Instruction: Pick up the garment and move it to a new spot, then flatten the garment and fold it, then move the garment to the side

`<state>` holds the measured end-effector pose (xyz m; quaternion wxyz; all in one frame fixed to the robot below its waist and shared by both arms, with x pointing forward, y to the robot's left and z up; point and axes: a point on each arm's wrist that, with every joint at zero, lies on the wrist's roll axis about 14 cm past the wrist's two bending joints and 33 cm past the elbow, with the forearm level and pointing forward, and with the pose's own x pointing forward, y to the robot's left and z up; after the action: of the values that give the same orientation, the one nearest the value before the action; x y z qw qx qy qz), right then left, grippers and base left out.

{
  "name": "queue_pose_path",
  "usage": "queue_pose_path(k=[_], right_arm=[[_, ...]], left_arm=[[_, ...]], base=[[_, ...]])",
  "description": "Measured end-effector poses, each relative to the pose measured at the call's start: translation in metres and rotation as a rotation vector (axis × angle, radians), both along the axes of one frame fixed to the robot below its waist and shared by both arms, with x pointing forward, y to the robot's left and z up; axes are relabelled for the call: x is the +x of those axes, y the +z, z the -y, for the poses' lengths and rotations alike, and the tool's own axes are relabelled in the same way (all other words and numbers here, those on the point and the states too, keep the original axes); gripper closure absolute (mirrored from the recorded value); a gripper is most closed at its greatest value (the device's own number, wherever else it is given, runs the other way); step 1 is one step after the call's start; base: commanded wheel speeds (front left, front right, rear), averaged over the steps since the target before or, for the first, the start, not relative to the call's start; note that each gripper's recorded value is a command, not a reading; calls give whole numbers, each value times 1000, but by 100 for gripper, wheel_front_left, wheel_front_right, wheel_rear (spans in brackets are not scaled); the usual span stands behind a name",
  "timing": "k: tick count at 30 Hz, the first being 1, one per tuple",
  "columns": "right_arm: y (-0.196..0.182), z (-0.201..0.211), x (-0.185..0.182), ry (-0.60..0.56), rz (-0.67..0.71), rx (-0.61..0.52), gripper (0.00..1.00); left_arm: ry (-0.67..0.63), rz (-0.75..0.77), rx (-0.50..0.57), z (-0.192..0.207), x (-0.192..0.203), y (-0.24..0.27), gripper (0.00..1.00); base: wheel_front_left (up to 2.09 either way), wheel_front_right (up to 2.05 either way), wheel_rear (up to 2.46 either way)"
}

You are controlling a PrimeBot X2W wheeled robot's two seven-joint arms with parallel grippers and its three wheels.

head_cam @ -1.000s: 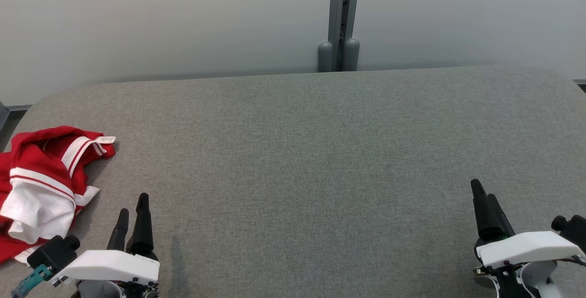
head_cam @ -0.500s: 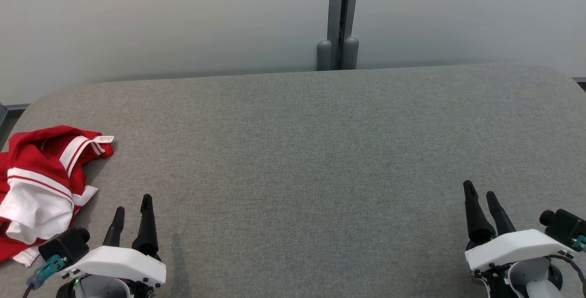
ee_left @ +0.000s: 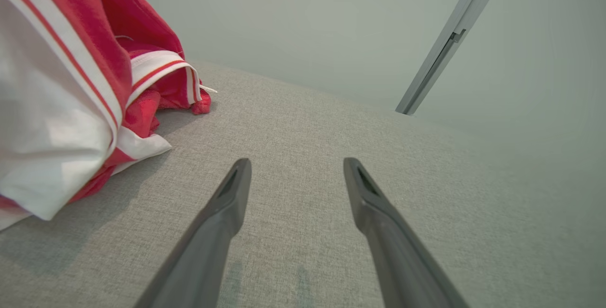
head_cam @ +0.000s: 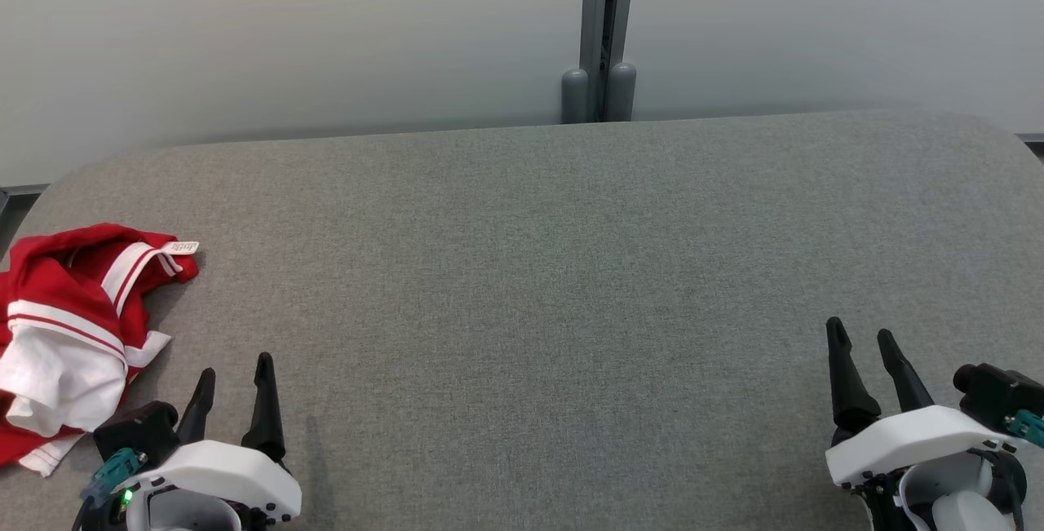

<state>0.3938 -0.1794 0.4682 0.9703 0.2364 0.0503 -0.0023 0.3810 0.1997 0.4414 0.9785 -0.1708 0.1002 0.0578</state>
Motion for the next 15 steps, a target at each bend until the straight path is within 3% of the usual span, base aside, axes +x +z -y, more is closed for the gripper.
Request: queue_pose_path(k=[15], right_arm=[[0, 2, 1, 21, 16, -160, 0]], left_arm=[[-25, 2, 170, -3, -1, -2, 0]], base=[[0, 0, 0]])
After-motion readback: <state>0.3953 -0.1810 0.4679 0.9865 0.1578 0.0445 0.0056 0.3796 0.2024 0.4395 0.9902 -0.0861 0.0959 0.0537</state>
